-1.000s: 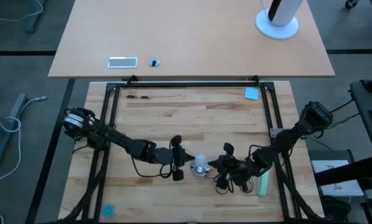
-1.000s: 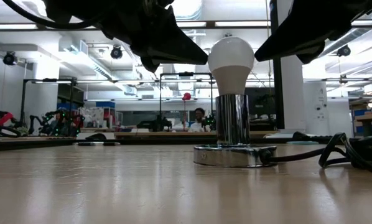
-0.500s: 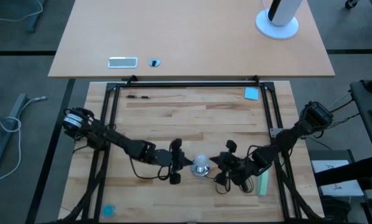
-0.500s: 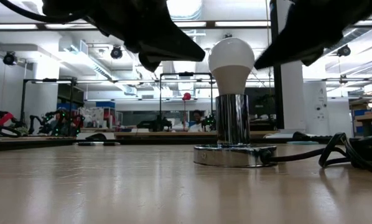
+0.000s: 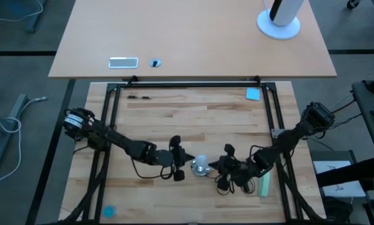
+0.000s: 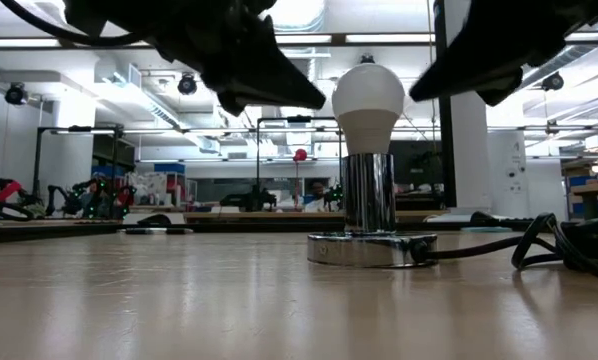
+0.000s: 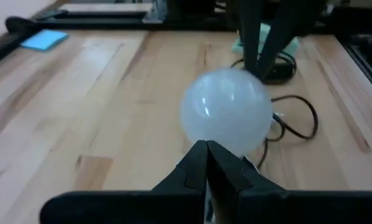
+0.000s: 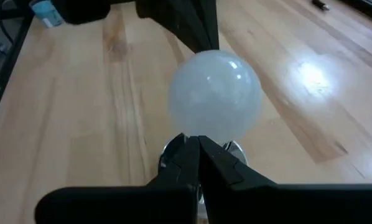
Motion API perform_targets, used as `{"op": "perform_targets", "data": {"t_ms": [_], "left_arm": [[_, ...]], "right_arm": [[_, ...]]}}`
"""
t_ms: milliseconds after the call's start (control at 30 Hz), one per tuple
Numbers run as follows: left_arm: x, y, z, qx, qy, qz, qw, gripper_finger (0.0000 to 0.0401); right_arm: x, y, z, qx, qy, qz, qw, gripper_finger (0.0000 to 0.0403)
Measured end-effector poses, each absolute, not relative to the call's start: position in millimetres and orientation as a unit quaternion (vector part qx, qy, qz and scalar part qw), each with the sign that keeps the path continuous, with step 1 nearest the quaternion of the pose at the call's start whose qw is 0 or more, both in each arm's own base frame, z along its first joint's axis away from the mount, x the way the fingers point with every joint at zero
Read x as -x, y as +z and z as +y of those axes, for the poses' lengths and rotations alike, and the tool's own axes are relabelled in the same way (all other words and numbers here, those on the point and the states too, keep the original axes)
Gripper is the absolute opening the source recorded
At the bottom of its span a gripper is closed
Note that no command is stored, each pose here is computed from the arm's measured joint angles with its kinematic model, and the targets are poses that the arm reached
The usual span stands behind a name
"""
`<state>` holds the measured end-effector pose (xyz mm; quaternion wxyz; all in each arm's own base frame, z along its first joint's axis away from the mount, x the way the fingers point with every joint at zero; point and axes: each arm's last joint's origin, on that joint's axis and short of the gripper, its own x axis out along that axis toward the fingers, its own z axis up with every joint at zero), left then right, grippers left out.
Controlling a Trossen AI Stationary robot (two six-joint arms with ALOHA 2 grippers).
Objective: Screw lightbulb
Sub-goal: Insert the lightbulb into the lamp
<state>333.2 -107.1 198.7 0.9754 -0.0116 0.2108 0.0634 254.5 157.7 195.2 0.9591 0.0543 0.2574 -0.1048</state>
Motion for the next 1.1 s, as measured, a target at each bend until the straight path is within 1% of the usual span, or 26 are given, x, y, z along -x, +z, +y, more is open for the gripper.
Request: {"op": "perform_targets", "data": {"t_ms": [67,233,333,600,733,933,1100], "left_arm": [[-331.4,197.6,-107.5,0.016,0.057,0.224,0.973,0.0],[-330.4,196.9,-111.8,0.031,0.0,0.238,0.971,0.0],[-331.2,197.7,-110.9,0.031,0.006,0.232,0.972,0.0],[-333.7,201.3,-108.7,0.03,0.014,0.212,0.977,0.0],[-334.0,201.2,-107.4,0.029,0.02,0.211,0.977,0.0],[-333.1,198.9,-104.5,0.029,0.053,0.219,0.974,0.0],[-330.0,195.3,-106.1,0.031,0.049,0.242,0.969,0.0]], "right_arm": [[-252.6,193.0,156.5,-0.057,-0.112,0.269,0.955,0.0],[-246.0,185.7,149.6,-0.046,-0.161,0.295,0.941,0.0],[-247.0,185.5,146.9,-0.04,-0.176,0.288,0.94,0.0],[-255.8,193.9,150.3,-0.041,-0.146,0.252,0.956,0.0],[-256.0,193.7,151.3,-0.053,-0.132,0.258,0.956,0.0],[-255.5,193.5,154.4,-0.067,-0.109,0.267,0.955,0.0],[-253.6,191.3,153.2,-0.071,-0.12,0.276,0.951,0.0]]}}
